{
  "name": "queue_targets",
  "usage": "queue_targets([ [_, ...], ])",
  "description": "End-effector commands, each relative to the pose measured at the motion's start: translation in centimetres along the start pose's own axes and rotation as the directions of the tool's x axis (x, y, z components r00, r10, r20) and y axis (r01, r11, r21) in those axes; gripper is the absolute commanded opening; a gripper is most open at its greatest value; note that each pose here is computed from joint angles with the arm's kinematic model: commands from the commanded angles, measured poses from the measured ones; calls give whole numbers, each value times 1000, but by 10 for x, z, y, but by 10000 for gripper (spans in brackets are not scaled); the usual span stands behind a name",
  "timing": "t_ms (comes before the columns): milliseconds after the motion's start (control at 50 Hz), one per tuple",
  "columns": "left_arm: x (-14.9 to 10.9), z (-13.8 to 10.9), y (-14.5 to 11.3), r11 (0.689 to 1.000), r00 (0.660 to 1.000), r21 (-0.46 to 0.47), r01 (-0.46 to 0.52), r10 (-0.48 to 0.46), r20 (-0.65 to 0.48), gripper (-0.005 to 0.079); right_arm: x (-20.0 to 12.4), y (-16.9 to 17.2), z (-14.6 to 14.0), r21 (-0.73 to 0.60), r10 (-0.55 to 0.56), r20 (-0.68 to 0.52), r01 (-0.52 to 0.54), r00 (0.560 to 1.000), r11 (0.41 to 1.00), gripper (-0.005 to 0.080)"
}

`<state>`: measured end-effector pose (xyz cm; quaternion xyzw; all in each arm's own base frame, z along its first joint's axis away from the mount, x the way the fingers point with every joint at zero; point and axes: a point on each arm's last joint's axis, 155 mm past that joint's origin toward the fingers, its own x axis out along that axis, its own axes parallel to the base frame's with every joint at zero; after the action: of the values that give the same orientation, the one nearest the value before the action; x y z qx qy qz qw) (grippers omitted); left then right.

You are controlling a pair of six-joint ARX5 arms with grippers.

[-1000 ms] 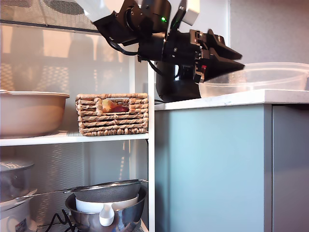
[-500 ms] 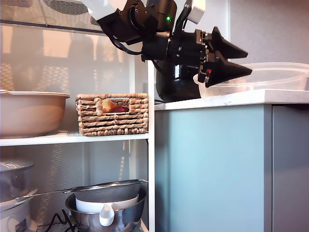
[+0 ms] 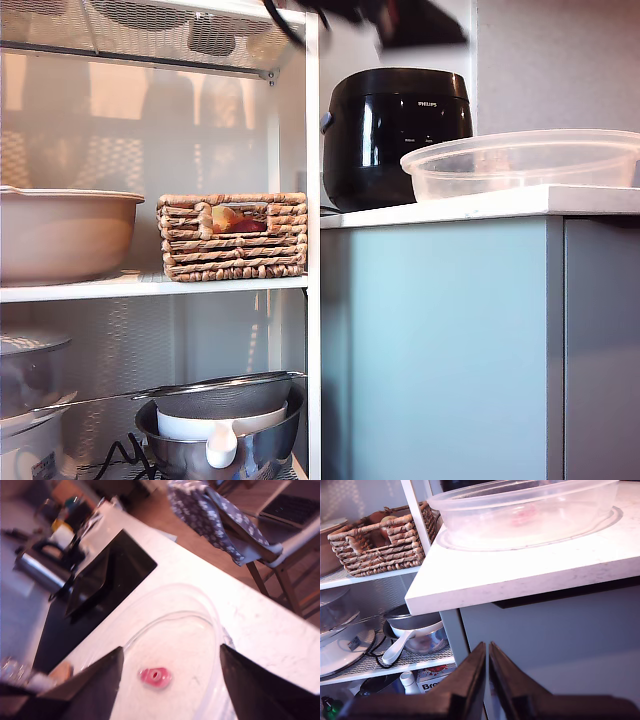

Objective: Pick up the plastic microwave lid from the shelf, then place it on the counter next to you

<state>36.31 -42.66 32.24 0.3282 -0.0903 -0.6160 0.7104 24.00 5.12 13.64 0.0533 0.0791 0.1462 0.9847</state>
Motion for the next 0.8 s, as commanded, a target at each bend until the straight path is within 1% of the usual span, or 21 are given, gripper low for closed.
queue_targets([
  [0, -7, -13, -4, 994, 998, -109, 6, -13, -60, 450, -1, 2, 6, -7, 6, 20, -6, 1000, 1000, -12],
  [40, -17, -13, -4, 986, 996, -166, -5, -11, -93, 397, -1, 4, 8, -11, 18, 27, -17, 999, 1000, -12],
  [60, -21, -13, -5, 984, 994, -177, -7, -12, -106, 365, -1, 6, 11, -15, 27, 37, -26, 999, 1000, -12],
  [80, -24, -14, -5, 976, 993, -217, -14, -12, -119, 334, -1, 8, 13, -19, 38, 45, -37, 998, 999, -12],
  [140, -39, -12, -8, 954, 987, -297, -30, -19, -158, 202, -3, 13, 27, -44, 64, 101, -60, 993, 997, -12],
  [160, -43, -13, -10, 952, 985, -305, -31, -23, -170, 158, -3, 14, 30, -49, 69, 110, -64, 992, 997, -12],
  [180, -47, -13, -12, 939, 983, -341, -36, -28, -181, 109, -4, 15, 36, -60, 73, 135, -65, 988, 996, -12],
  [240, -59, -13, -17, 921, 976, -388, -40, -47, -211, -35, -6, 16, 49, -81, 73, 183, -59, 980, 995, -12],
  [260, -62, -14, -18, 919, 974, -392, -42, -50, -221, -19, -6, 15, 52, -84, 67, 196, -51, 978, 995, -12],
  [300, -69, -16, -20, 894, 969, -444, -62, -53, -242, -20, -7, 13, 56, -87, 55, 213, -37, 975, 996, -12],
  [340, -74, -20, -22, 854, 963, -513, -89, -59, -265, -20, -8, 10, 59, -86, 38, 224, -20, 974, 996, -12],
  [360, -76, -22, -23, 850, 959, -519, -93, -64, -276, -20, -8, 9, 59, -86, 32, 227, -13, 973, 996, -12],
  [380, -79, -25, -25, 822, 955, -560, -108, -71, -288, -20, -8, 8, 60, -85, 27, 229, -8, 973, 996, -12],
  [400, -82, -28, -27, 809, 950, -577, -115, -79, -301, -20, -8, 6, 60, -83, 19, 231, 0, 973, 997, -12],
  [420, -84, -32, -29, 789, 945, -601, -128, -88, -316, -20, -8, 4, 61, -81, 9, 234, 10, 972, 997, -12],
  [460, -89, -39, -34, 763, 933, -630, -145, -108, -344, -20, -8, 1, 62, -78, -9, 238, 28, 971, 997, -12],
  [540, -99, -56, -39, 719, 903, -667, -196, -132, -408, -20, -9, -5, 63, -71, -44, 244, 63, 969, 995, -12],
  [660, -113, -78, -37, 677, 861, -676, -293, -122, -495, -20, -9, -9, 62, -66, -65, 243, 84, 968, 994, -12],
  [700, -118, -82, -33, 668, 850, -671, -321, -108, -515, -20, -9, -10, 62, -65, -66, 239, 84, 969, 994, -12],
  [720, -120, -84, -32, 655, 845, -675, -340, -102, -525, -20, -8, -10, 61, -64, -67, 237, 84, 969, 994, -12],
  [780, -127, -91, -28, 632, 831, -678, -376, -92, -548, -20, -8, -10, 59, -62, -68, 228, 84, 971, 995, -12],
])
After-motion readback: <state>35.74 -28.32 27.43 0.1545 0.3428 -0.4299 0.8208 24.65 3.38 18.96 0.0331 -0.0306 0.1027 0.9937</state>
